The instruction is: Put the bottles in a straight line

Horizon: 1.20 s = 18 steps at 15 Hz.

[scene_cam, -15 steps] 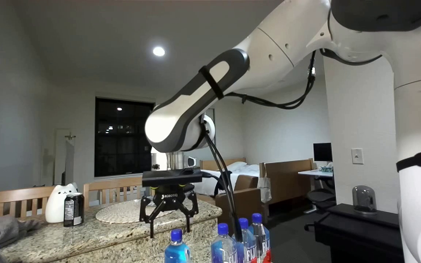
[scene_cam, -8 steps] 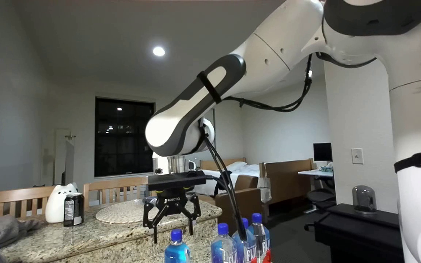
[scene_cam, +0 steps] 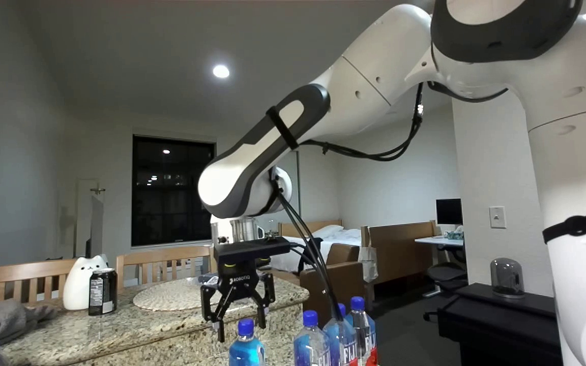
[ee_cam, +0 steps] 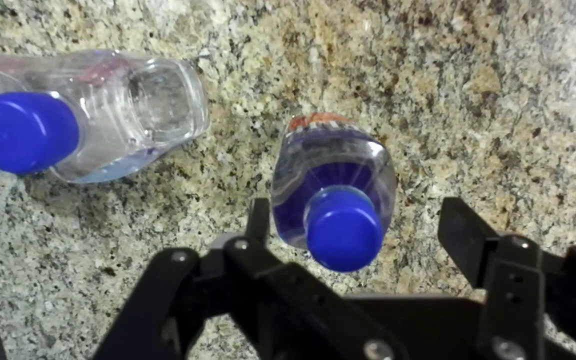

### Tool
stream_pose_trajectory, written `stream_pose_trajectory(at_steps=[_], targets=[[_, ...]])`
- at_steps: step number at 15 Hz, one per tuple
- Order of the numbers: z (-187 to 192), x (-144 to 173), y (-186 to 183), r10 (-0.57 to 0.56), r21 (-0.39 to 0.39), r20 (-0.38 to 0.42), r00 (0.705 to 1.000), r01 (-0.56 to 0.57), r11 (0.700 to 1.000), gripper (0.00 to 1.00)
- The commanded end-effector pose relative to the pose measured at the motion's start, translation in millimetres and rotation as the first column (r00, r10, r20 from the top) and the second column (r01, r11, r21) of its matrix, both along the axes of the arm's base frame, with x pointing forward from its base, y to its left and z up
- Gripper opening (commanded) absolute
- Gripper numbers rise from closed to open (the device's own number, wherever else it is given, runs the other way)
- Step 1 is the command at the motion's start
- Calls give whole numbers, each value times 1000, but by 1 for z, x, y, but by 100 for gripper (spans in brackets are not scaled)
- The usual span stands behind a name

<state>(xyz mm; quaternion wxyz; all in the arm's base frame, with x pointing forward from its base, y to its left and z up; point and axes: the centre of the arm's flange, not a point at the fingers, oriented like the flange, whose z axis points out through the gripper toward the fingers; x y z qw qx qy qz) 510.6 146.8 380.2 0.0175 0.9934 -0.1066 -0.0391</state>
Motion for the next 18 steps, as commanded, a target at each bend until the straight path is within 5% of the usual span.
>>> stream_pose_trajectory(at_steps=[1,8,18], targets=[[6,6,-1,60,-15,-16,998,-60,998,56],[10,-2,2,63,-28,-18,998,-64,998,10],[34,-15,-7,11,-51,26,1000,-10,999,15]])
